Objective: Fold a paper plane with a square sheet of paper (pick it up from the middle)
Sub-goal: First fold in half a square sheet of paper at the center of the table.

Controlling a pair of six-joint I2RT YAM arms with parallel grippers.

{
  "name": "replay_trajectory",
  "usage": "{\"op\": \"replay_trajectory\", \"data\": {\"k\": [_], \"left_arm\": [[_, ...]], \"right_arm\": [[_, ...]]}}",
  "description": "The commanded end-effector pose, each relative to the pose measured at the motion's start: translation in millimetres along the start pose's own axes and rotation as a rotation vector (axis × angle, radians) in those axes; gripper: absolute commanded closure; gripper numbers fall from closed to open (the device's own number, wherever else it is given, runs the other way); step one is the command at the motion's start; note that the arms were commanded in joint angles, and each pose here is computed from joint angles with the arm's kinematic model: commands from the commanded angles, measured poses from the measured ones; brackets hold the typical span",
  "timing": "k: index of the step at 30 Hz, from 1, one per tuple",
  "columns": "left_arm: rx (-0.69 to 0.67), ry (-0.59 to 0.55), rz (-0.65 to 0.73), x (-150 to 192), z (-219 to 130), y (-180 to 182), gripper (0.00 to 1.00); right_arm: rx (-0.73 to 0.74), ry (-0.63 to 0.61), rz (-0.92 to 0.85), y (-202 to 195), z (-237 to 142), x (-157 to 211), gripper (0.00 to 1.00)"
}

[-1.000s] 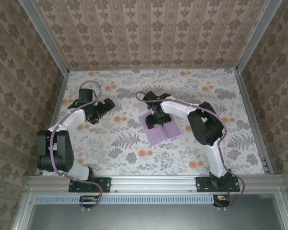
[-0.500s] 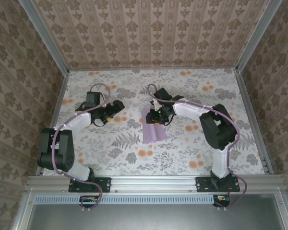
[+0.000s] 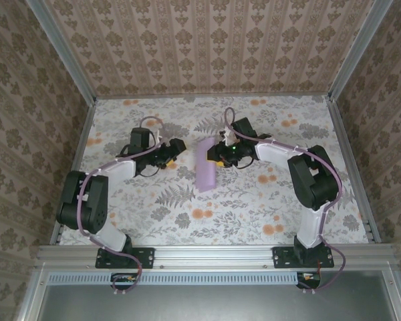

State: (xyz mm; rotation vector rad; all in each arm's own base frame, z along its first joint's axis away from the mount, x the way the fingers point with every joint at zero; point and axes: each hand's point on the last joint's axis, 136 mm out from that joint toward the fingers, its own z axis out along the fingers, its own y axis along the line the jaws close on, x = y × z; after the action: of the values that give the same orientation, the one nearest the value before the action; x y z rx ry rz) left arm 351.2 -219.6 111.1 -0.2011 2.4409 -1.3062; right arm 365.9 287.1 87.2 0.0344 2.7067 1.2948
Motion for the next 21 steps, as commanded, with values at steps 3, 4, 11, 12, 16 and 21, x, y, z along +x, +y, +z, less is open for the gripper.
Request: {"op": "replay_trajectory", "data": {"k": [3,4,11,12,16,21], "left_arm": [[0.029,0.066,0.004,10.5,21.6,-9.6,0.2],[0.022,0.076,0.0,12.9,25.8,-9.3,0.23],[-0.002,0.118,-0.004,22.8,49.0,-16.0,0.33],[0.002,0.126,0.004,25.0,53.0,-18.9,0.36],[-0.001,0.172,0.015,39.1,69.3,-22.9,0.49],[-0.013,0.223,0.021,52.3,86.7,-22.8,0.7]], "right_arm": [[0.159,0.044,0.018,-42.5,1.3,10.2,0.55],[0.187,0.046,0.013,-48.0,0.4,10.3,0.54],[0.333,0.084,-0.007,-77.4,-7.1,15.4,0.5],[0.338,0.087,-0.004,-78.6,-7.0,15.3,0.5],[0.356,0.091,0.009,-84.1,-5.5,15.0,0.5],[0.377,0.095,0.033,-91.1,-3.2,15.8,0.53]]}}
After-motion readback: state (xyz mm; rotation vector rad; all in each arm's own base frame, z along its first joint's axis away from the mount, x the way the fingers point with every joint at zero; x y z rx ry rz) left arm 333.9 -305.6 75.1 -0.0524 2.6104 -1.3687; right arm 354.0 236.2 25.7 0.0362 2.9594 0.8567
